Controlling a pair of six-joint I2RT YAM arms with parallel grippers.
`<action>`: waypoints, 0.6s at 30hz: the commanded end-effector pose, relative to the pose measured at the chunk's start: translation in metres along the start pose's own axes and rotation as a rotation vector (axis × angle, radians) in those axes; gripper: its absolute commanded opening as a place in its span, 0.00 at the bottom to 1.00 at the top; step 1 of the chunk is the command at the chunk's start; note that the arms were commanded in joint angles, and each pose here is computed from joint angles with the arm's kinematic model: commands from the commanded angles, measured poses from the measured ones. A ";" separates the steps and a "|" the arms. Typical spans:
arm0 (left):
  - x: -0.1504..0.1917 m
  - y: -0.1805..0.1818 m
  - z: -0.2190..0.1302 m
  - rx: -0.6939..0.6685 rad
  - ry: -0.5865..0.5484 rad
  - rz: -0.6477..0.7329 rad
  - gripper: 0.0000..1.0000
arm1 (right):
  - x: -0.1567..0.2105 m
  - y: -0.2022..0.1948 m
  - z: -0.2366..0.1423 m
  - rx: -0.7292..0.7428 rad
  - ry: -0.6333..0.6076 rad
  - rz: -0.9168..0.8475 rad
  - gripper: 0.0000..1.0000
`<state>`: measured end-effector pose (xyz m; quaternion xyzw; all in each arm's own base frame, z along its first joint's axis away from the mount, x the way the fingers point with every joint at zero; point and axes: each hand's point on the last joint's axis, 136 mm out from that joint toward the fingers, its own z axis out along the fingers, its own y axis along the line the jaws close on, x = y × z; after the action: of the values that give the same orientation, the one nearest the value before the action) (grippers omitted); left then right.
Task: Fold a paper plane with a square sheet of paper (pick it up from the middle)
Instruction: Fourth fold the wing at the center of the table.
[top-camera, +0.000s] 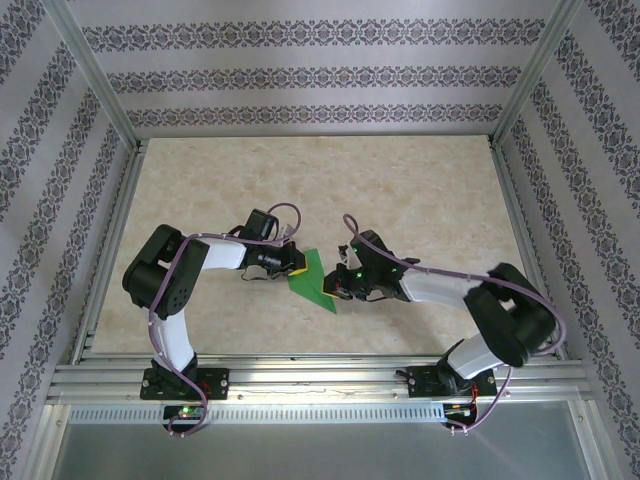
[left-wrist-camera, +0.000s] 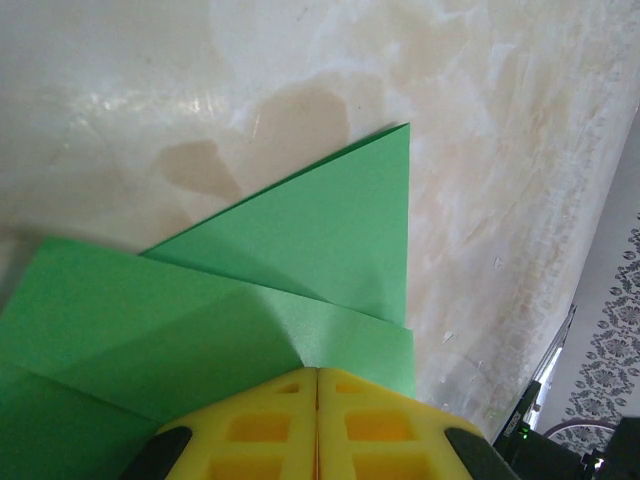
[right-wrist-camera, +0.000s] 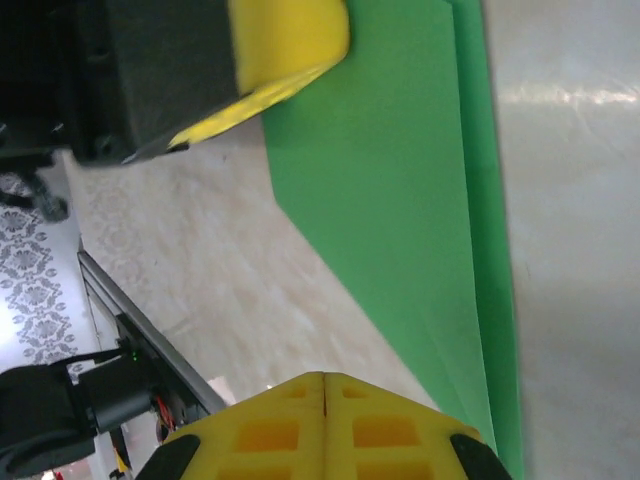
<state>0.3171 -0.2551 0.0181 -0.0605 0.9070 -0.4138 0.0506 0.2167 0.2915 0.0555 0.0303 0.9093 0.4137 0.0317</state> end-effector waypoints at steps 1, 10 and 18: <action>0.011 0.034 -0.001 -0.095 0.013 -0.059 0.07 | -0.008 -0.001 0.014 0.008 0.020 0.027 0.04; 0.006 0.018 -0.005 -0.065 0.022 -0.030 0.09 | 0.028 -0.084 0.020 0.219 0.065 0.146 0.01; 0.002 -0.026 -0.026 -0.038 -0.031 0.084 0.14 | 0.039 -0.098 0.020 0.261 0.087 0.151 0.00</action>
<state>0.3122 -0.2523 0.0317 -0.0495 0.9127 -0.4021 0.0536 0.2116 0.2829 0.0123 0.0455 0.9201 0.3887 0.0182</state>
